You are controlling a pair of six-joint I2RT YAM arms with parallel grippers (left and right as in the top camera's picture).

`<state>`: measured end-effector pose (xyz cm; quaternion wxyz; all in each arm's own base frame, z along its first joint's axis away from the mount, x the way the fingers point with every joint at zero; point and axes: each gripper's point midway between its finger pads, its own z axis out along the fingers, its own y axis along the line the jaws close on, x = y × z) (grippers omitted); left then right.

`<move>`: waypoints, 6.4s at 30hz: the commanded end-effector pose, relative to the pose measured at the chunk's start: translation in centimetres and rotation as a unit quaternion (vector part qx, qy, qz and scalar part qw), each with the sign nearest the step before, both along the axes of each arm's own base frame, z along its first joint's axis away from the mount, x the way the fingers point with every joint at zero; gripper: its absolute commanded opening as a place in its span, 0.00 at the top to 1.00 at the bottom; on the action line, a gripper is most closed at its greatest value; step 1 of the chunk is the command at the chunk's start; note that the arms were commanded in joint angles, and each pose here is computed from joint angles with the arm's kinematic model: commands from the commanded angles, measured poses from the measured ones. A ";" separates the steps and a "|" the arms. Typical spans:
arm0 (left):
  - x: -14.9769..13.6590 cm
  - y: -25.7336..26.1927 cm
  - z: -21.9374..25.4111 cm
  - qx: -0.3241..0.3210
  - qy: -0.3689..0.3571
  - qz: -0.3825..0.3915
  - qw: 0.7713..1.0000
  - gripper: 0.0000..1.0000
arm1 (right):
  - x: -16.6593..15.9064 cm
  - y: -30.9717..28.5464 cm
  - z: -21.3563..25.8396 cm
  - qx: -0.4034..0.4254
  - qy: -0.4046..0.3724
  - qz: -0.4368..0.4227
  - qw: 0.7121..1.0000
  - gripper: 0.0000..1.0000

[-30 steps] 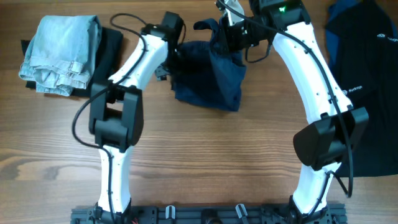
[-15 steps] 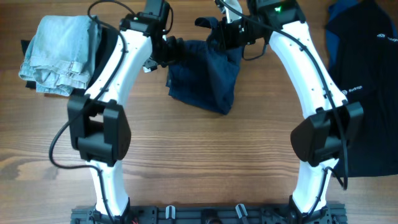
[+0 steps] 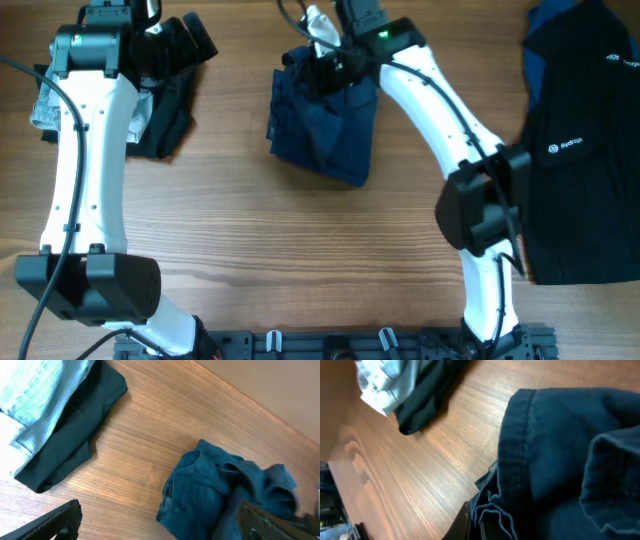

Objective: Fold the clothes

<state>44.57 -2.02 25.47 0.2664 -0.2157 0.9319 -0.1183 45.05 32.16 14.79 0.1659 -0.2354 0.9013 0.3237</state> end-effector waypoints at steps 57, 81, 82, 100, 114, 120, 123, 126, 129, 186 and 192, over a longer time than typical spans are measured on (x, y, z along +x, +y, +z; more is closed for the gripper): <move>-0.9 -19.1 -27.9 -0.253 0.173 -0.378 0.874 0.03 | 0.9 -16.2 10.5 -0.044 -0.037 -0.160 0.985 0.00; 6.6 -14.4 -9.0 -0.342 0.013 -0.226 0.912 0.96 | 4.4 -19.7 10.8 -0.082 -0.089 -0.238 0.964 0.00; 6.9 -13.9 -7.3 -0.346 -0.004 -0.217 0.913 0.96 | 4.4 -19.7 10.6 -0.083 -0.087 -0.239 0.964 0.00; 10.2 6.3 5.7 -0.303 -0.221 -0.013 0.927 0.96 | 3.5 -20.3 7.2 -0.122 -0.054 -0.217 0.967 0.00; 11.6 19.0 4.0 -0.242 -0.283 0.123 0.920 0.92 | 2.4 -19.0 7.2 -0.094 -0.027 -0.196 0.976 0.00; 12.9 21.1 0.6 -0.252 -0.278 0.137 0.917 0.92 | 2.3 -19.0 7.2 -0.094 -0.025 -0.196 0.976 0.00; 13.6 21.4 -3.1 -0.265 -0.249 0.145 0.920 0.92 | 1.9 -19.1 6.9 -0.098 -0.015 -0.195 0.976 0.00; 13.9 20.8 -6.3 -0.290 -0.220 0.137 0.921 0.92 | 1.6 -19.2 6.7 -0.103 -0.009 -0.194 0.976 0.00; 12.9 20.7 -8.7 -0.288 -0.180 0.136 0.931 0.93 | 1.6 -19.2 6.7 -0.103 -0.010 -0.194 0.976 0.00; 15.6 26.4 -10.6 0.292 -0.188 -0.001 0.938 0.00 | 2.7 -19.1 7.3 -0.098 -0.036 -0.197 0.975 0.00; 12.9 27.0 -28.3 0.232 -0.037 0.003 0.972 0.00 | 2.5 -19.2 7.2 -0.099 -0.031 -0.197 0.975 0.00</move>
